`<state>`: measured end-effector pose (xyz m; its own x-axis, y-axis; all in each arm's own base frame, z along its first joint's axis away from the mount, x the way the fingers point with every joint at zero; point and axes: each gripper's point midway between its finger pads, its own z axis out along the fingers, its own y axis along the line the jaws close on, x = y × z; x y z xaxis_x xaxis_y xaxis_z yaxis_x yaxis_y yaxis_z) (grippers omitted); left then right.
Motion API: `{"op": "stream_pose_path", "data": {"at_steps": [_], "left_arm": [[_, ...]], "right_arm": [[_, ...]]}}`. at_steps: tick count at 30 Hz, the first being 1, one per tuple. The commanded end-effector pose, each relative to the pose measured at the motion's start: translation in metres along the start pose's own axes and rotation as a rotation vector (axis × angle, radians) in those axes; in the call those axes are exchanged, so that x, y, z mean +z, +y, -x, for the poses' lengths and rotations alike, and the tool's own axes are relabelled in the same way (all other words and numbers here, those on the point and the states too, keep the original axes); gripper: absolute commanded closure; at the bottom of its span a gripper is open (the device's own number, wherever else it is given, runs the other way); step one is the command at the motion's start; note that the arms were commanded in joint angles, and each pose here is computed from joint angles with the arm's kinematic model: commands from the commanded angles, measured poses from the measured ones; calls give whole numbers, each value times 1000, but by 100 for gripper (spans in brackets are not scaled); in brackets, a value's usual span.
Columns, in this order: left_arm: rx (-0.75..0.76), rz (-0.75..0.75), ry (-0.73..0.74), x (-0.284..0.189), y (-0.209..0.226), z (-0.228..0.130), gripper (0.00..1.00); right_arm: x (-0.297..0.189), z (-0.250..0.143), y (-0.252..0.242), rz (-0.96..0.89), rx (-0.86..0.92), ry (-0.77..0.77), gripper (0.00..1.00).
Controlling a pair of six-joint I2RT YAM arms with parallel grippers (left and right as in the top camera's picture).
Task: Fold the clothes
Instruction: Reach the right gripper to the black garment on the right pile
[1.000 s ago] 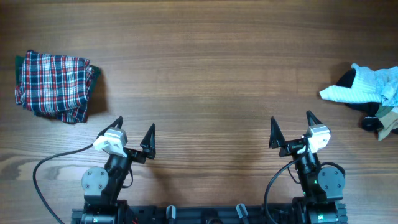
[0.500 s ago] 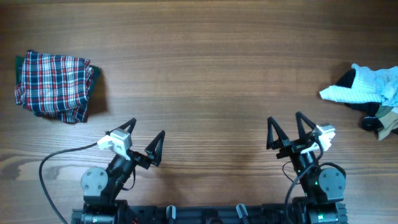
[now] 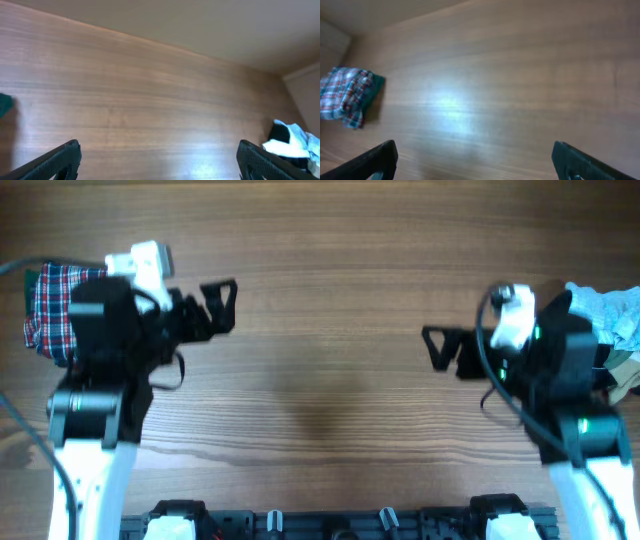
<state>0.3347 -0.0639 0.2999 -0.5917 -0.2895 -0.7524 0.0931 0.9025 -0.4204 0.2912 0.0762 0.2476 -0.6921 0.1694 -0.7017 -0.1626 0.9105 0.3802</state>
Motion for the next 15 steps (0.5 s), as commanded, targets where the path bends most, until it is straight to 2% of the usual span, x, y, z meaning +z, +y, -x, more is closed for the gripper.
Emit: {"op": "stream_pose_path", "data": {"at_steps": [1,3,5,10,12,15], "left_arm": [[-33,-96,97,18,-13,-10,0],[-40,-106,119,21,-14,-15,0],[-29,-116,91,16,-18,-9,0],[-23,-117,75,12,-19,-6,0],[-33,-108,101,17,-16,-11,0],[-68,-91,147,22,-11,-21,0]], "right_arm": [[4,29,3,-23,-129,86,0],[11,37,-6,-67,-84,134,0],[17,42,-56,-239,126,191,0],[37,45,-178,-414,388,269,1],[51,56,-214,-479,390,226,2],[54,72,-266,-714,331,137,5]]}}
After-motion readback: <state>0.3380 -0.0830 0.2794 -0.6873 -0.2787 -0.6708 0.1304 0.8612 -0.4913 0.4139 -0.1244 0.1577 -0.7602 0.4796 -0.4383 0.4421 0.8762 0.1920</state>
